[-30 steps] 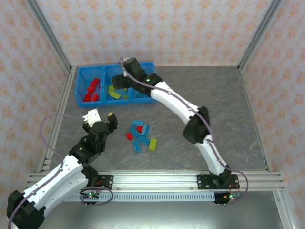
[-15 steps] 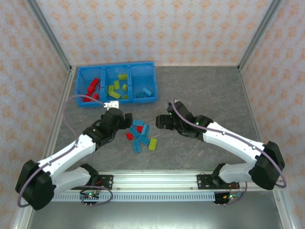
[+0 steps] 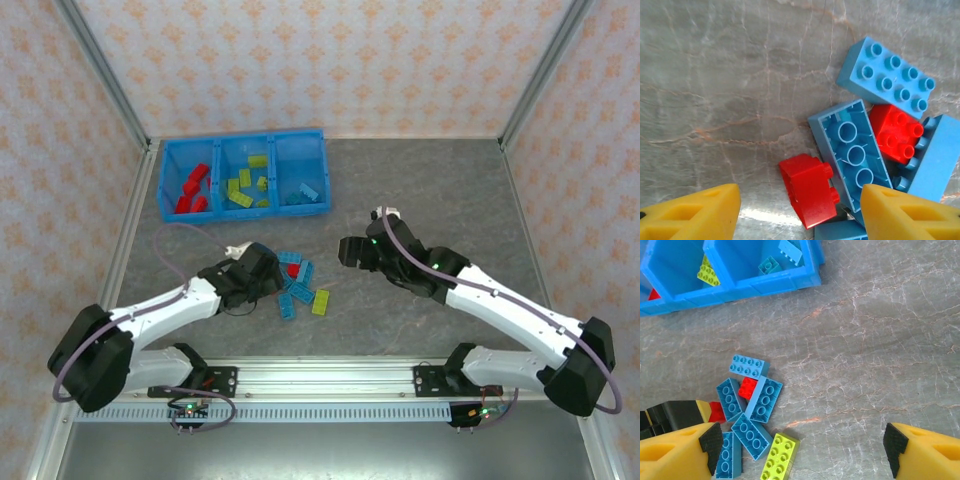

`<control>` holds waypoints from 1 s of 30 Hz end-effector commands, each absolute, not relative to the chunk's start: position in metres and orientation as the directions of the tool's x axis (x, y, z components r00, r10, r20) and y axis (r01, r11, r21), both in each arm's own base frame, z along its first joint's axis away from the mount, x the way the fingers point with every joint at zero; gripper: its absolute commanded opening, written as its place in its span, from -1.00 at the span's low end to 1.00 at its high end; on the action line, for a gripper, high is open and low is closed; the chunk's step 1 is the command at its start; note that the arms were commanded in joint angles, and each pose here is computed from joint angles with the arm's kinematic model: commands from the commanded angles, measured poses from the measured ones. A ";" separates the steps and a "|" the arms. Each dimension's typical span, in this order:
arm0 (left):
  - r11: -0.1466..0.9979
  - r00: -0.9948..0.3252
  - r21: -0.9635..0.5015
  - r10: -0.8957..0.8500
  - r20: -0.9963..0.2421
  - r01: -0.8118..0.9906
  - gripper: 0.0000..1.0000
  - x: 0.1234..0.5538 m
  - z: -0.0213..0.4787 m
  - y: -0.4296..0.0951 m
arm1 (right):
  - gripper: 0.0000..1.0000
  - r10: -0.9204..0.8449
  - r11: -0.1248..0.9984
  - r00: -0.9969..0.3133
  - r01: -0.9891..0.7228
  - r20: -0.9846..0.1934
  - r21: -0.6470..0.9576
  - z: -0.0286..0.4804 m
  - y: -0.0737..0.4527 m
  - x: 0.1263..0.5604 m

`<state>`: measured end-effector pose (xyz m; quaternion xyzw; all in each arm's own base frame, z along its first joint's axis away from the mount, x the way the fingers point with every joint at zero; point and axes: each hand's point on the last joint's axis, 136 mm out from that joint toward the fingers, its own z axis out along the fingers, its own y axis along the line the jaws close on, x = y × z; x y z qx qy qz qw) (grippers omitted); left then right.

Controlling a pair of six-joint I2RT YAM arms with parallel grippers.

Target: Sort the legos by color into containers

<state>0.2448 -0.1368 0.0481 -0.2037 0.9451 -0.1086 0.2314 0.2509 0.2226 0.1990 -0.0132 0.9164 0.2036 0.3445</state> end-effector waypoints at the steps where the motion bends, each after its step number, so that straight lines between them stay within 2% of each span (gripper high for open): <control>1: 0.888 -0.817 -0.303 -0.444 -0.367 -0.347 0.22 0.246 0.044 -0.148 | 0.71 0.126 0.924 -0.753 -0.148 -0.645 0.354 0.202 0.221 0.253; 5: 0.901 -0.818 -0.237 -0.429 -0.383 -0.362 0.09 0.245 0.029 -0.139 | 0.70 0.146 0.917 -0.764 -0.133 -0.629 0.375 0.197 0.221 0.251; 13: 0.895 -0.811 -0.225 -0.445 -0.380 -0.386 -0.37 0.238 0.024 -0.131 | 0.69 0.150 0.915 -0.773 -0.129 -0.617 0.383 0.195 0.226 0.252; 19: 0.897 -0.776 -0.235 -0.441 -0.450 -0.374 -0.71 0.239 0.056 -0.119 | 0.70 0.010 0.839 -0.843 -0.286 -0.538 0.464 0.181 0.271 0.238; 23: 0.896 -0.692 -0.260 -0.444 -0.569 -0.360 -0.73 0.254 0.106 -0.104 | 0.69 -0.101 0.757 -0.892 -0.356 -0.440 0.548 0.163 0.306 0.218; 27: 0.870 -0.603 -0.281 -0.485 -0.633 -0.405 -0.74 0.282 0.147 -0.072 | 0.69 -0.080 0.726 -0.894 -0.356 -0.441 0.589 0.164 0.320 0.218; 30: 0.825 -0.500 -0.305 -0.539 -0.678 -0.476 -0.75 0.311 0.176 -0.035 | 0.69 -0.050 0.748 -0.890 -0.334 -0.453 0.573 0.163 0.316 0.225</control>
